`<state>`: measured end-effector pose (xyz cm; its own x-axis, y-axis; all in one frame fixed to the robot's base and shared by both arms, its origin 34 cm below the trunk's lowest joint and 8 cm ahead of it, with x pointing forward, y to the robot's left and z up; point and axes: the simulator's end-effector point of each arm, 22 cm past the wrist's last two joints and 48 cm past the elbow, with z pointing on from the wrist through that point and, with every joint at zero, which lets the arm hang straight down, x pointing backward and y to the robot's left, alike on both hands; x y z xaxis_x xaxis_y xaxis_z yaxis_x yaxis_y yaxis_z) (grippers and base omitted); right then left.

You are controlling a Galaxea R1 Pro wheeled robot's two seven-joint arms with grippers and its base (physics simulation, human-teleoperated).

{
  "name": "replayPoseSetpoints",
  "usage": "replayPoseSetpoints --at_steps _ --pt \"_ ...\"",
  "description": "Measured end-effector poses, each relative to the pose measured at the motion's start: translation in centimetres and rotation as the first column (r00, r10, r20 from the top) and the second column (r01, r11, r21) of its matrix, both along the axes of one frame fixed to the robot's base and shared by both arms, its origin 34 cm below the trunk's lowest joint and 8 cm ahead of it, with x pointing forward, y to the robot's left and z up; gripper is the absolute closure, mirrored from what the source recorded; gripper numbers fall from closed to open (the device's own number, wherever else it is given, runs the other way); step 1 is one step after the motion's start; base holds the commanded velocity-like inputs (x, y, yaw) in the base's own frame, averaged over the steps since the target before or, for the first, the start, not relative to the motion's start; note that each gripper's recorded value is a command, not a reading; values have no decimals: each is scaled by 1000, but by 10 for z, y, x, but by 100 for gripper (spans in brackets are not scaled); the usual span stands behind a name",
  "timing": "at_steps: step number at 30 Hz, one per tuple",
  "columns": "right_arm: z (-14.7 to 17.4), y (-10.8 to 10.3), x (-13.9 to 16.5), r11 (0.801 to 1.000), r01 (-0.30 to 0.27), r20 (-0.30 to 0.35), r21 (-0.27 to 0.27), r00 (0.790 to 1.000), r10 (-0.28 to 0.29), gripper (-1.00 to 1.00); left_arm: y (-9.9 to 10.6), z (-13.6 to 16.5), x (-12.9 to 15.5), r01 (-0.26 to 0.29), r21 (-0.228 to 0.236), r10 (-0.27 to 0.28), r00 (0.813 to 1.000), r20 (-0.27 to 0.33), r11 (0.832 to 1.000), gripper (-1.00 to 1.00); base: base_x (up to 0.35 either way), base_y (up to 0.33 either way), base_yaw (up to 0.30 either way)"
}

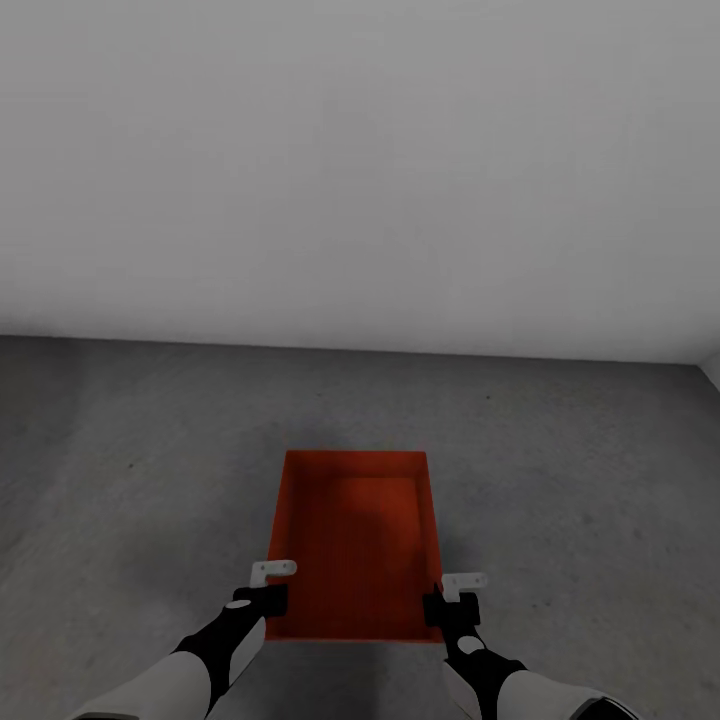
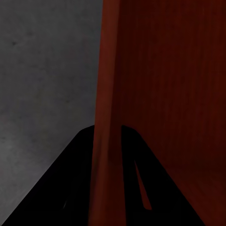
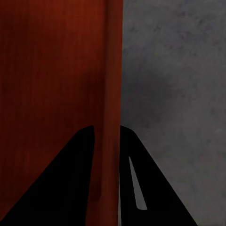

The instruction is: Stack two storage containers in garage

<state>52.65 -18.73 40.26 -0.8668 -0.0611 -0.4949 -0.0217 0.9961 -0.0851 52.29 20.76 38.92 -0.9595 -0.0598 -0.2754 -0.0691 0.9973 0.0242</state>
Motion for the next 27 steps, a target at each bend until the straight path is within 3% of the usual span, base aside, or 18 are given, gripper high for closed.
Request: replayPoseSetpoints --at_steps 27 --pt "-49 0 -4 1000 -1 1 0 1000 1 100 0 -49 -4 -1 0 1 1000 1 1000 100 0 0 0"
